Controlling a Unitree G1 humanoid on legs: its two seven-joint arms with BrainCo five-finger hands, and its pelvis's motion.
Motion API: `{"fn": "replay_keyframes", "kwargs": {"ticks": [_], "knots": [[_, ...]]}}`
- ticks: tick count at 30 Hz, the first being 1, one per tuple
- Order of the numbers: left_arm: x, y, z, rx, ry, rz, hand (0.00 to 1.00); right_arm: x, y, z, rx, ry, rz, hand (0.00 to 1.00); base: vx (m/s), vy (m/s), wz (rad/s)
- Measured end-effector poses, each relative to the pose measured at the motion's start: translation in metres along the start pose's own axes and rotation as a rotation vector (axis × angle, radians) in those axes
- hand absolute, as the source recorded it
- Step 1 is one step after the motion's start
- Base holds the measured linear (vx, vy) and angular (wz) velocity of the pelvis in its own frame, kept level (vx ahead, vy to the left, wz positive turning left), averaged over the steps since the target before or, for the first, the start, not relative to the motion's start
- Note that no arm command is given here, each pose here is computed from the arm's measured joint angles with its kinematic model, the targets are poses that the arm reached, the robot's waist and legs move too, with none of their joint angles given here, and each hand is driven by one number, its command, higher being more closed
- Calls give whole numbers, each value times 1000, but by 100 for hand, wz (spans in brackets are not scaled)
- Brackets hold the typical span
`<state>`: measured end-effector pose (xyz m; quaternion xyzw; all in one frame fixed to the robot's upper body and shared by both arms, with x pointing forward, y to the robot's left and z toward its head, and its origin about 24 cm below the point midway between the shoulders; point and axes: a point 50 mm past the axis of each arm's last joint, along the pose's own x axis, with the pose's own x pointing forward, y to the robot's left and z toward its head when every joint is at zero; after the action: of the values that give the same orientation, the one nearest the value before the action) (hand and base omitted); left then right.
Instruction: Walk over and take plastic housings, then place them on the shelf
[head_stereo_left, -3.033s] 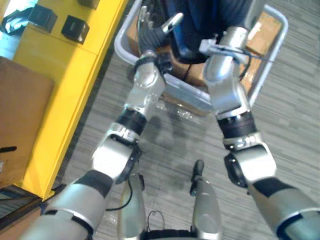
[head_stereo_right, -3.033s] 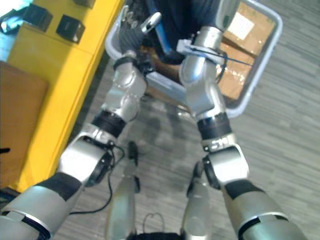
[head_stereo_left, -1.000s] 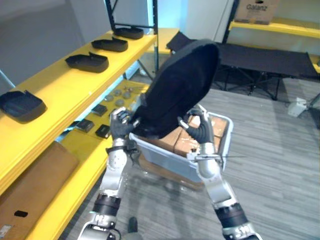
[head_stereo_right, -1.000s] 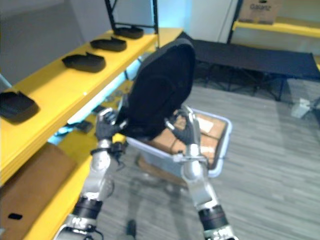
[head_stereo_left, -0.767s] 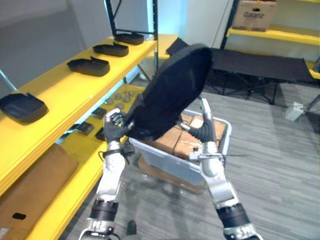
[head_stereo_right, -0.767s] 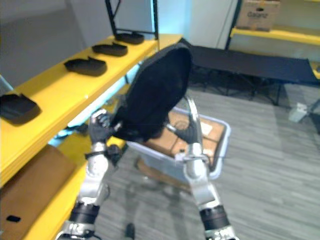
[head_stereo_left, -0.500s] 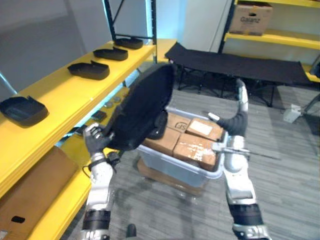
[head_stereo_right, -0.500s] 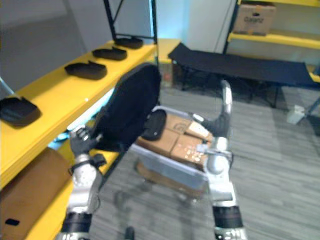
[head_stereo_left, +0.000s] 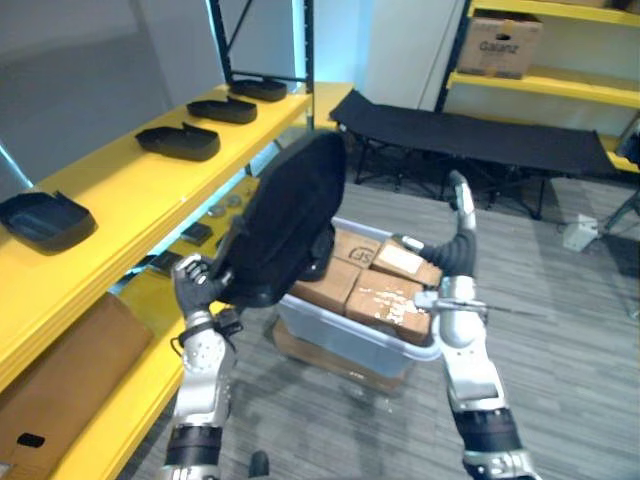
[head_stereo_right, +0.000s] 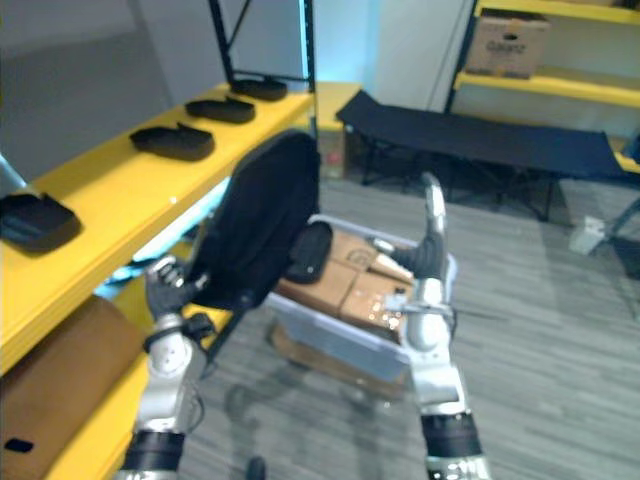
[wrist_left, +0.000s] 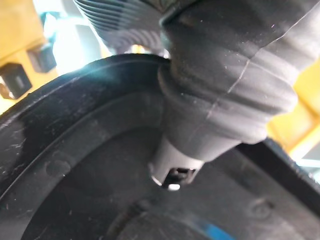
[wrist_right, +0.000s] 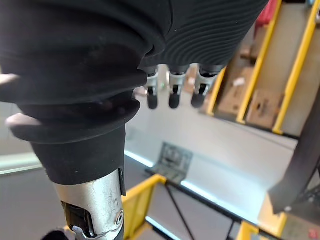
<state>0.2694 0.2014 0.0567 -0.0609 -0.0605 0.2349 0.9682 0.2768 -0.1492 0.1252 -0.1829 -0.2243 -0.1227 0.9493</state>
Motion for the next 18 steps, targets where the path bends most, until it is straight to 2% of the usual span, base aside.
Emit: {"fn": "replay_keyframes", "kwargs": {"ticks": [5,8,12,18], "knots": [[0,0,-1,-38,16,10,100,-10,12,-12,49,74,56,0,0,0,0],[-1,2,-2,-71,31,47,100,-24,21,-26,125,172,95,0,0,0,0],[0,7,7,-98,-3,104,100,-36,29,-35,146,231,144,0,0,0,0],[-5,44,44,-158,-189,294,100,-46,32,-39,231,278,175,0,-1,-1,2]]}}
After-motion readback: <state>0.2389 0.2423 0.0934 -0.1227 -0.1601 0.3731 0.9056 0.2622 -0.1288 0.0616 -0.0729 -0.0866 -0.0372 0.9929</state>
